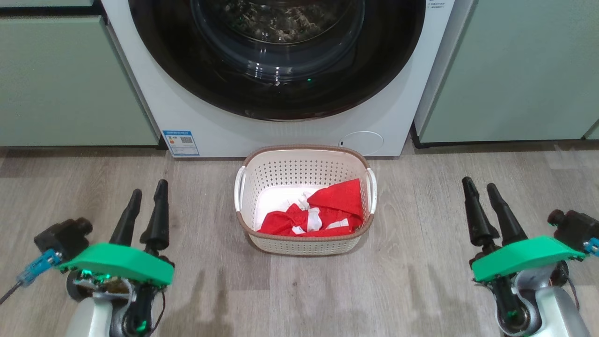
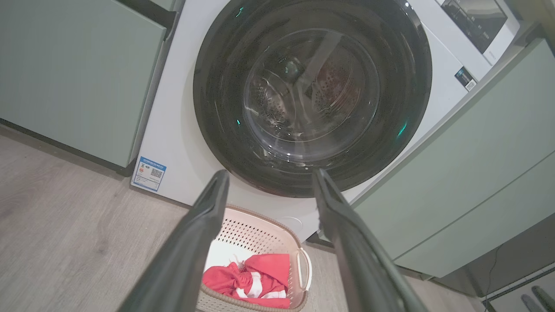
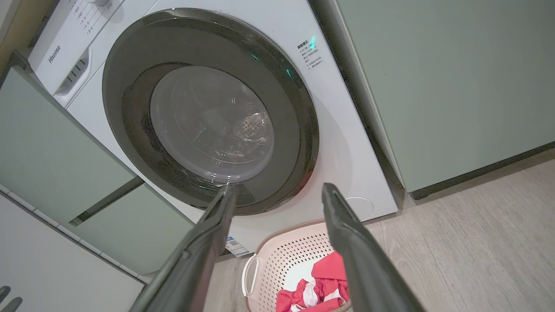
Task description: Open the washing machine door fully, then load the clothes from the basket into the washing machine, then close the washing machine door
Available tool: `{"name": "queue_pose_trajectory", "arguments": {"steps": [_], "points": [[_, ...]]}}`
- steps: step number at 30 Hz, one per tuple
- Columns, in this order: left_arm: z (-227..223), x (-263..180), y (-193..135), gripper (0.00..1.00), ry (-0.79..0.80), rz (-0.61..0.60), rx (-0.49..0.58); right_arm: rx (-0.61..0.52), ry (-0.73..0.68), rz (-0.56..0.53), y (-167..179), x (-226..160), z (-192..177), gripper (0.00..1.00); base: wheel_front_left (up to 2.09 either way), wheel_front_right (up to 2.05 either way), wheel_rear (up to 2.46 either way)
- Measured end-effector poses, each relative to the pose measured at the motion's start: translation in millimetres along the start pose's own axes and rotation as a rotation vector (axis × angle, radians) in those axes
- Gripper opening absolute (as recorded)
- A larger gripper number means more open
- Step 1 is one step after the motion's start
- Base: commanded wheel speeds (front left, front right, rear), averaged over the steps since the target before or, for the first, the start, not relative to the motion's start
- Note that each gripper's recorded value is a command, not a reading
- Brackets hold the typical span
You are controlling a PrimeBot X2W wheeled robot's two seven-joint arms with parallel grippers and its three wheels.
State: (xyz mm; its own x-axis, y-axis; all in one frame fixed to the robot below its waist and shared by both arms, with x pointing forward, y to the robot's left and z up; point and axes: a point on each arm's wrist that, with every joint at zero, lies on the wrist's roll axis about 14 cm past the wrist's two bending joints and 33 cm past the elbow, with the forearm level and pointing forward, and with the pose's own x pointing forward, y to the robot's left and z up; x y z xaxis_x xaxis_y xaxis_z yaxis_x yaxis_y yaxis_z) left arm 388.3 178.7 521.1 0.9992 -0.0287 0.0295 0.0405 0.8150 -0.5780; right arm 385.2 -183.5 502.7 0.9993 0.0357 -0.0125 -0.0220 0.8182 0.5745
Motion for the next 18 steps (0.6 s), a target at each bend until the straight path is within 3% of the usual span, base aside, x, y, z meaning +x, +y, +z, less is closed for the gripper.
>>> {"name": "queue_pose_trajectory", "arguments": {"steps": [18], "points": [[-7.6, -3.2, -2.1, 1.00, 0.012, -0.007, 0.286, -0.217, 0.028, -0.003, -3.1, -0.9, -11.0, 1.00, 0.00, 0.00, 0.00]]}}
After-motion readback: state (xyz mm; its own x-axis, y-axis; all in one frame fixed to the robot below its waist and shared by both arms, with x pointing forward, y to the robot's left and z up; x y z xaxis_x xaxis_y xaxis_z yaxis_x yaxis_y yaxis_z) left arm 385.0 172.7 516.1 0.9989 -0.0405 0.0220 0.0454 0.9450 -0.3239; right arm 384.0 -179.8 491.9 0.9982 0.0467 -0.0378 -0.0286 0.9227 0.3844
